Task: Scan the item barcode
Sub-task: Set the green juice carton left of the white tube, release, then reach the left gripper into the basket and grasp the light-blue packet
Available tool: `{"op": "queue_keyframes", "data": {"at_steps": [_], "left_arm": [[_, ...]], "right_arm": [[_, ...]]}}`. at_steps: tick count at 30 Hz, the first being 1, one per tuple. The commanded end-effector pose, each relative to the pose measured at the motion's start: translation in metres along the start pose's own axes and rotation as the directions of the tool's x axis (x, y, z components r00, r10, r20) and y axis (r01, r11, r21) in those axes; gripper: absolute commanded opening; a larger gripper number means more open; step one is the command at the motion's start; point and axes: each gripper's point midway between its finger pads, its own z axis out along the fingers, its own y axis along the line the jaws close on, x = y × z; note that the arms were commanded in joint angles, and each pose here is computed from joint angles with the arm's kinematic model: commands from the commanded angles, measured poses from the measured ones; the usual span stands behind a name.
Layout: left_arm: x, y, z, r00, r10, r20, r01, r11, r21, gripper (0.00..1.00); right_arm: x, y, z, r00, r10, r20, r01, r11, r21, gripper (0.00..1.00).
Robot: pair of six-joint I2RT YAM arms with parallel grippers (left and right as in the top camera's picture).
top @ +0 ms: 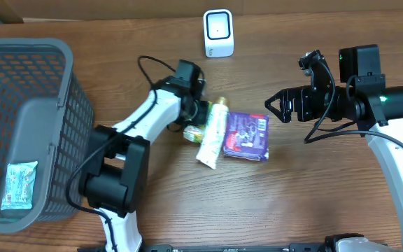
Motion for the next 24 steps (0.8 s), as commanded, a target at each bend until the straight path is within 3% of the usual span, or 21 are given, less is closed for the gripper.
{"op": "queue_keyframes", "data": {"at_steps": [1, 4, 7, 11, 17, 24], "left_arm": [[0.007, -0.02, 0.008, 1.0, 0.015, -0.025, -0.014, 1.0, 0.026, 0.35], [0.006, -0.016, 0.008, 1.0, 0.015, -0.016, -0.015, 1.0, -0.01, 0.78], [0.0, -0.009, -0.002, 1.0, 0.001, -0.017, -0.001, 0.999, -0.033, 0.97], [-0.025, 0.0, -0.047, 1.0, -0.008, 0.019, 0.01, 0.998, -0.066, 1.0], [-0.068, 0.014, -0.175, 0.98, -0.042, 0.193, 0.063, 0.992, -0.105, 0.99], [-0.061, 0.072, -0.312, 0.885, -0.201, 0.419, 0.269, 0.957, -0.109, 1.0]], "right_arm": [[0.0, 0.0, 0.001, 1.0, -0.003, 0.0, 0.003, 1.0, 0.004, 1.0], [0.001, 0.0, 0.001, 1.0, -0.002, 0.0, 0.002, 1.0, 0.004, 1.0], [0.001, 0.0, 0.001, 1.0, -0.002, 0.0, 0.002, 1.0, 0.004, 1.0], [0.0, 0.0, 0.001, 1.0, -0.003, 0.0, 0.003, 1.0, 0.004, 1.0], [0.001, 0.0, 0.001, 1.0, -0.002, 0.0, 0.002, 1.0, 0.004, 1.0], [0.001, 0.0, 0.001, 1.0, -0.001, -0.002, 0.001, 1.0, 0.004, 1.0]]}}
